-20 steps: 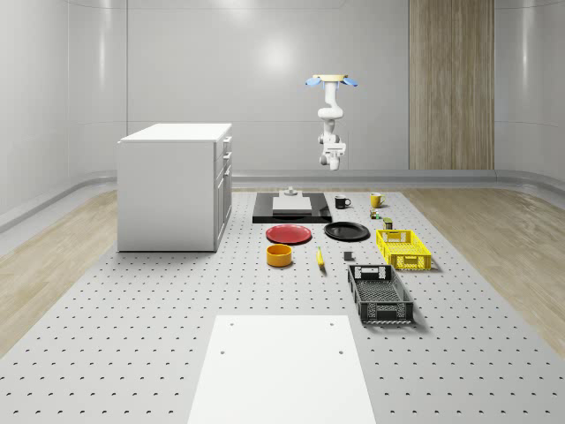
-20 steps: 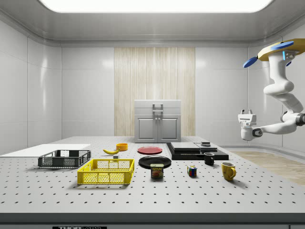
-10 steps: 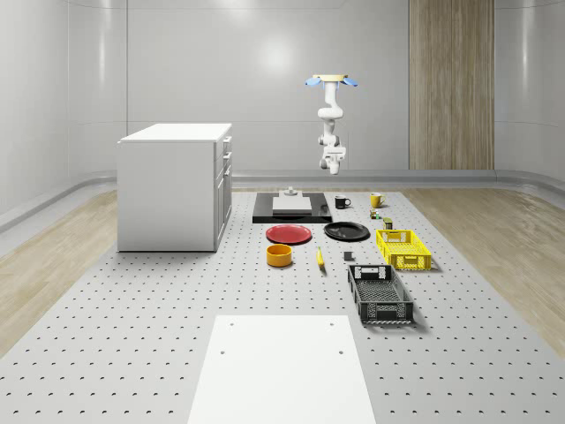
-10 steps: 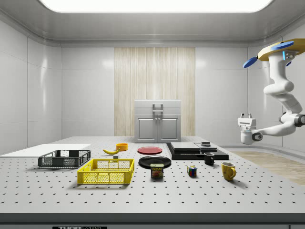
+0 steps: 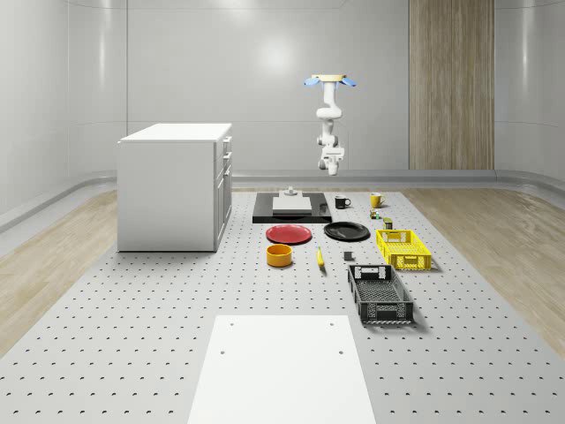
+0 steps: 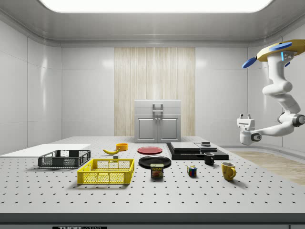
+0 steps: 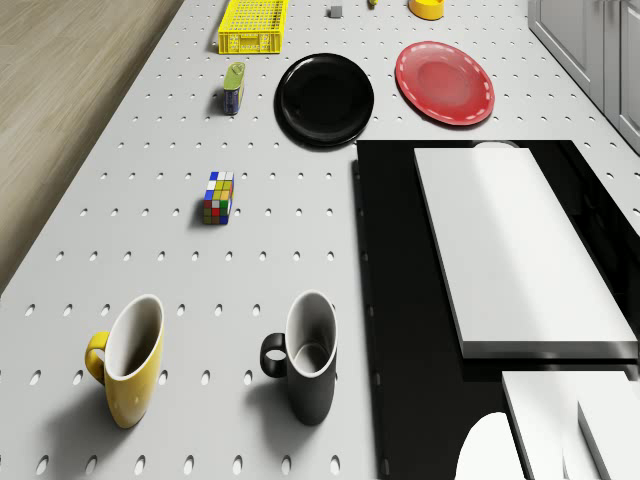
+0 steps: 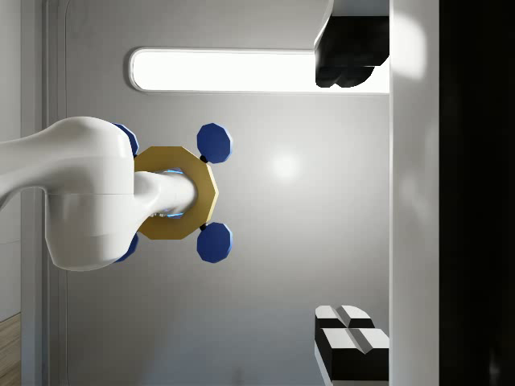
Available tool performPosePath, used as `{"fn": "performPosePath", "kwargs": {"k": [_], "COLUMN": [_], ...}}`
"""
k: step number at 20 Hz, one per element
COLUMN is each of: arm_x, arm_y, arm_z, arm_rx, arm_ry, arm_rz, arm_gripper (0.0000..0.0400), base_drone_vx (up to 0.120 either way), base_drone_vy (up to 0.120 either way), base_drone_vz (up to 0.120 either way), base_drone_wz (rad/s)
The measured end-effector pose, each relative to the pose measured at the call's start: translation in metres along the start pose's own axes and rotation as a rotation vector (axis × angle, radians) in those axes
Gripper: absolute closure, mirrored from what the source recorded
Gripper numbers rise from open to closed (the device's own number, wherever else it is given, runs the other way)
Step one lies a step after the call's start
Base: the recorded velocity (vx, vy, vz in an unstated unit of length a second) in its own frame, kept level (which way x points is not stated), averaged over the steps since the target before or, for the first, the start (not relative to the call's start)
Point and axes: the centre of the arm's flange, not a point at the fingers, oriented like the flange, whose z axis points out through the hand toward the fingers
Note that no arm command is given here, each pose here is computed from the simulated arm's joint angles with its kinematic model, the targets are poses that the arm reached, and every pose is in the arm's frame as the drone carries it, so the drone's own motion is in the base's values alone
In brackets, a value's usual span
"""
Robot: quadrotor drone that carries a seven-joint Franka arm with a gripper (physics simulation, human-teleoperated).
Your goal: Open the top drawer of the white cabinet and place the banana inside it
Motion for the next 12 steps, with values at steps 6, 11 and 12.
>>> {"fn": "performPosePath", "kwargs": {"k": [6, 11, 12], "arm_x": [0.048, 0.066, 0.067], "arm_y": [0.048, 0.066, 0.067], "arm_z": [0.029, 0.066, 0.072], "arm_rx": [0.534, 0.858, 0.897], "arm_ry": [-0.547, -0.877, -0.917], "arm_rz": [0.01, 0.013, 0.013], "arm_gripper": [0.0, 0.0, 0.0], "base_drone_vx": [0.013, 0.12, 0.12], "base_drone_vy": [-0.06, -0.12, -0.12], "base_drone_vz": [0.0, 0.032, 0.12], "base_drone_wz": [0.0, 0.0, 0.0]}}
